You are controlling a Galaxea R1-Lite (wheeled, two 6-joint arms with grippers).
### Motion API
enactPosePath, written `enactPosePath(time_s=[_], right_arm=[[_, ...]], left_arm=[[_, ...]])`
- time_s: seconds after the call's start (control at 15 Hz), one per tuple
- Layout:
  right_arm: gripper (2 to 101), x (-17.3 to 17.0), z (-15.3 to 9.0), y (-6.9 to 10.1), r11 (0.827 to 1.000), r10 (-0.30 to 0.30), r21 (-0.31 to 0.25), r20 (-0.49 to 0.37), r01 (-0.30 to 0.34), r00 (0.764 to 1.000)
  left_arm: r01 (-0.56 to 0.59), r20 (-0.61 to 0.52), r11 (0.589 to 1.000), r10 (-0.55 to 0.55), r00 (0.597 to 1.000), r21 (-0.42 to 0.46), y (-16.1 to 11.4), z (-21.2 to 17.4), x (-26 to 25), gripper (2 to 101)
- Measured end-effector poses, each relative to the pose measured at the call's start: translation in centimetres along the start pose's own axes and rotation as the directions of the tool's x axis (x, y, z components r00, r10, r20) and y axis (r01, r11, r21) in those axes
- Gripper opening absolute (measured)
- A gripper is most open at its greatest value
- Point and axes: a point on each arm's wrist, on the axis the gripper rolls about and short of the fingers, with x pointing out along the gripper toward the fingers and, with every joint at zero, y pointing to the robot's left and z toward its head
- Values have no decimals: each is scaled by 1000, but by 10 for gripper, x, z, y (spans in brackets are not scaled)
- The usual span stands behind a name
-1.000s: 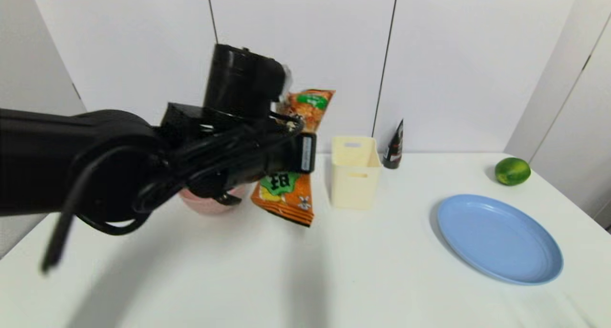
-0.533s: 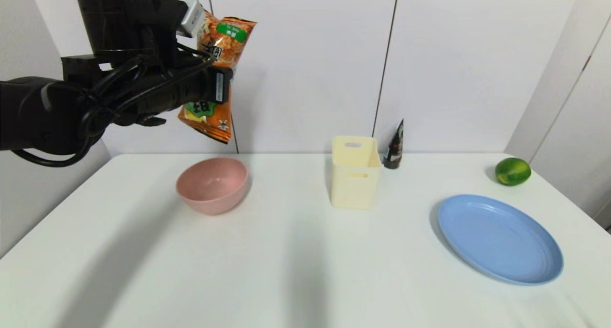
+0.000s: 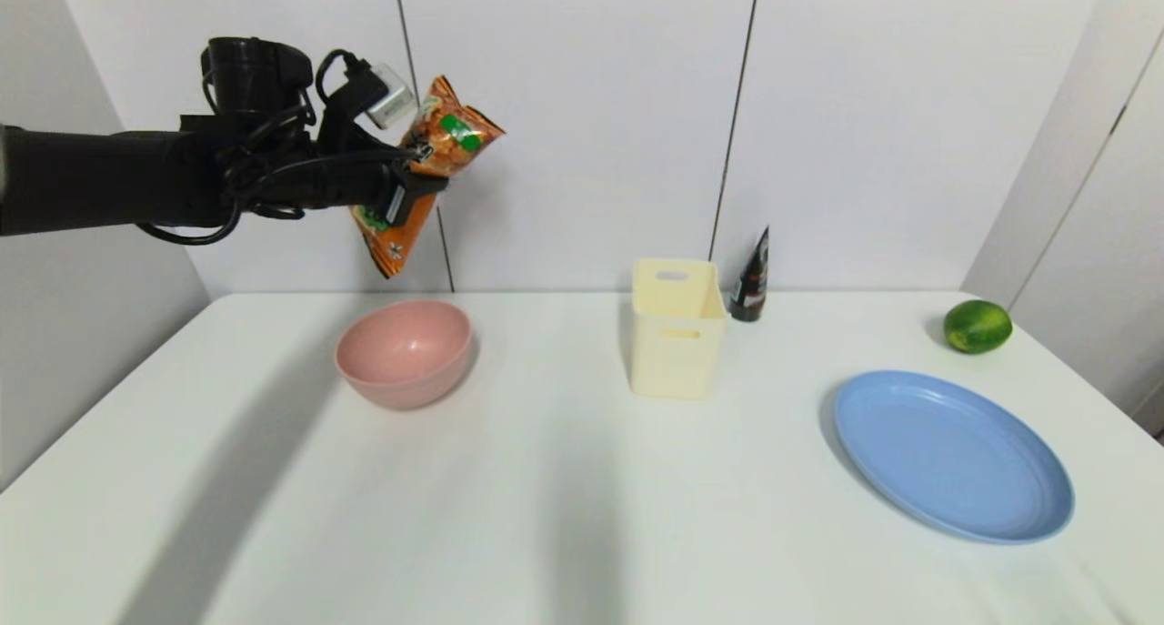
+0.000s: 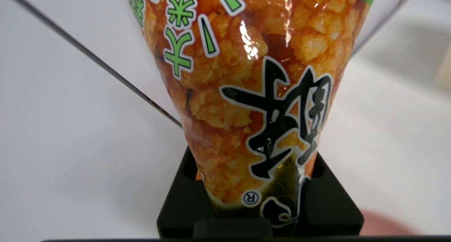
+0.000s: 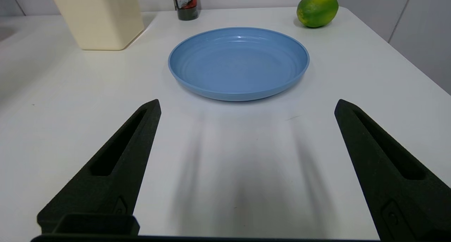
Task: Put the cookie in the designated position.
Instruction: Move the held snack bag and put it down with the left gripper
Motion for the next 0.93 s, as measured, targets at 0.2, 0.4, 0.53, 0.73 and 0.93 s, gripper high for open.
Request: enactPosePath(time_s=[0.2, 0.4, 0.53, 0.73, 0.93], right_arm=[[977, 0, 0, 0, 1000, -1, 0, 0, 1, 1000], [977, 0, 0, 0, 1000, 0, 0, 0, 0, 1000], [977, 0, 0, 0, 1000, 0, 0, 0, 0, 1000], [977, 0, 0, 0, 1000, 0, 0, 0, 0, 1000], [977, 0, 0, 0, 1000, 0, 0, 0, 0, 1000]], left_arm=[[50, -77, 993, -42, 996, 105, 14, -29, 25, 283], [92, -134, 984, -72, 988, 152, 17, -59, 45, 283], [110, -156, 984, -87, 984, 141, 15, -73, 54, 283], [149, -199, 983, -126, 972, 105, 9, -85, 59, 469], [177, -229, 981, -155, 961, 82, 7, -87, 56, 637]])
